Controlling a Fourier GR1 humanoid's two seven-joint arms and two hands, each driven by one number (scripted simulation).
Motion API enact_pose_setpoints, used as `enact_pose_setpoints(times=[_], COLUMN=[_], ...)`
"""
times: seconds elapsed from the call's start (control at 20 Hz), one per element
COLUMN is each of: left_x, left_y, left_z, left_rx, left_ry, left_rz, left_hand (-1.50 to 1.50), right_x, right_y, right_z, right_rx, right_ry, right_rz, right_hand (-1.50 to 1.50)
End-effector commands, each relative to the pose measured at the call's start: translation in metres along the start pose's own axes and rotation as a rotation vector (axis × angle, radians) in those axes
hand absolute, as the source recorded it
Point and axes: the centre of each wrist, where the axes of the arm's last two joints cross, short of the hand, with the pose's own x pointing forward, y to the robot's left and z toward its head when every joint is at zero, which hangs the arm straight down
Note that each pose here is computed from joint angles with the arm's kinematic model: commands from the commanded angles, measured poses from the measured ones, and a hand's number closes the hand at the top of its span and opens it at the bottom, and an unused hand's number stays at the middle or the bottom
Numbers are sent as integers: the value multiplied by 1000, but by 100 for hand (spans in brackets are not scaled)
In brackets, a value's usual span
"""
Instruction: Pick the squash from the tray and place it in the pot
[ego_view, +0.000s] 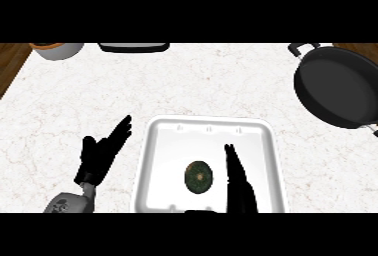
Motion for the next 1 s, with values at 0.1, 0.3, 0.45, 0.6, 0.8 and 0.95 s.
enact_pose_setpoints(times=[0.1, 0.3, 0.45, 0.6, 0.8, 0.95], left_x=[13, 9, 2, 4, 5, 18], left_y=[9, 11, -12, 14, -6, 16], left_z=[-5, 8, -4, 1, 19, -17], left_rx=[-10, -1, -15, 2, -8, -23], left_ry=[-7, 3, -18, -6, 7, -25], left_rz=[7, 7, 5, 5, 10, 20], left_hand=[0, 0, 0, 0, 0, 0], right_x=[-18, -26, -24, -39, -60, -70], right_y=[14, -1, 23, 23, 14, 42], right_z=[-14, 4, -8, -21, -38, -30], right_rx=[34, 37, 67, 63, 89, 105], right_ry=[-61, -115, -102, -84, -78, -71], right_rz=[-138, -255, -324, -379, -433, -436], right_hand=[-150, -150, -150, -150, -150, -150])
